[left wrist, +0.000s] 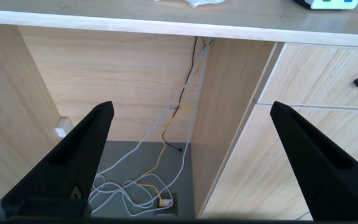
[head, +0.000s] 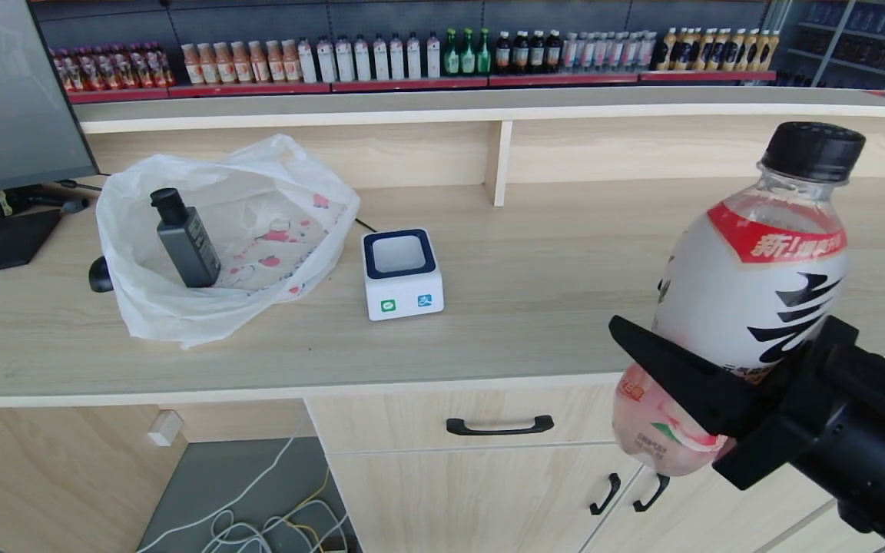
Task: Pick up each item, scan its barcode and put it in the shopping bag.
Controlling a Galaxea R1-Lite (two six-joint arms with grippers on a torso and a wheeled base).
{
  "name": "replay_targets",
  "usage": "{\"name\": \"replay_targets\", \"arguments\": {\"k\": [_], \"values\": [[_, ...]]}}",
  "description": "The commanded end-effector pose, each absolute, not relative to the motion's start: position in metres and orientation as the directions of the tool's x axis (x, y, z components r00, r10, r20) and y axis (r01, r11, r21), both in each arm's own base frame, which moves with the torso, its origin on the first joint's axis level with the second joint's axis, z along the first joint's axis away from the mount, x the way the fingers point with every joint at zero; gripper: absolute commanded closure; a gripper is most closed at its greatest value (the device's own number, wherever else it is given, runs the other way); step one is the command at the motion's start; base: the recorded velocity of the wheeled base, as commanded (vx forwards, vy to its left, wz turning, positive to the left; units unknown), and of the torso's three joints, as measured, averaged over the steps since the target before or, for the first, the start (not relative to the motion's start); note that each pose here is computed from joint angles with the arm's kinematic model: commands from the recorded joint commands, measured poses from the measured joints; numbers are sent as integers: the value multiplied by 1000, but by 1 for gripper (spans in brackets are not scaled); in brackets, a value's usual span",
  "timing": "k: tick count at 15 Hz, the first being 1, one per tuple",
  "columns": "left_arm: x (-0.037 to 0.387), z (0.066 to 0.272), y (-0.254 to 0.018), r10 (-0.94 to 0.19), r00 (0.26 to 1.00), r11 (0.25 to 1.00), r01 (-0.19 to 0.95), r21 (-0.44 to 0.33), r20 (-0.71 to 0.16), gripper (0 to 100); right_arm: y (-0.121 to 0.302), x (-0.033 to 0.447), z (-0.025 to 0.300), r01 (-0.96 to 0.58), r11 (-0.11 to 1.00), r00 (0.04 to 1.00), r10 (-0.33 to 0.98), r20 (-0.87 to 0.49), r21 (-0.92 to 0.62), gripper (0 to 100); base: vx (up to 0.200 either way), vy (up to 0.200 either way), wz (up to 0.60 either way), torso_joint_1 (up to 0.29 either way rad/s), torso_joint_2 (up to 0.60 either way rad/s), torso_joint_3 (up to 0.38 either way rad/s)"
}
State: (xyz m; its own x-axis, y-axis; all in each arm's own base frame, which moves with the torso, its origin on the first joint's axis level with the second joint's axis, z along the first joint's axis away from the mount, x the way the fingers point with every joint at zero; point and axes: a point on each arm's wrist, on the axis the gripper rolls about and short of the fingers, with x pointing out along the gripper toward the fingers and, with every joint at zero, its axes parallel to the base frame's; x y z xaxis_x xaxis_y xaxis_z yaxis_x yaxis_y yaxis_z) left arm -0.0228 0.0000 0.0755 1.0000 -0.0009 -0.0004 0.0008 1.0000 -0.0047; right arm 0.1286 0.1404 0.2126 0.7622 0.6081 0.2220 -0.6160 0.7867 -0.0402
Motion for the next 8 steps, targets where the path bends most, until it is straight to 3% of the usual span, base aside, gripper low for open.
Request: {"name": "replay_targets", "arguments": {"k": [1,8], "values": [[-23,75,0,0,1000,1000,0,-5,0,0,150,124,204,-649,755,734,653,185,-90,100,0,0,0,0,0,0],[-23,75,0,-2,1000,1000,2,-6,0,0,189,81,203,-722,545,524,833,179,-426,100,0,0,0,0,0,0]]}}
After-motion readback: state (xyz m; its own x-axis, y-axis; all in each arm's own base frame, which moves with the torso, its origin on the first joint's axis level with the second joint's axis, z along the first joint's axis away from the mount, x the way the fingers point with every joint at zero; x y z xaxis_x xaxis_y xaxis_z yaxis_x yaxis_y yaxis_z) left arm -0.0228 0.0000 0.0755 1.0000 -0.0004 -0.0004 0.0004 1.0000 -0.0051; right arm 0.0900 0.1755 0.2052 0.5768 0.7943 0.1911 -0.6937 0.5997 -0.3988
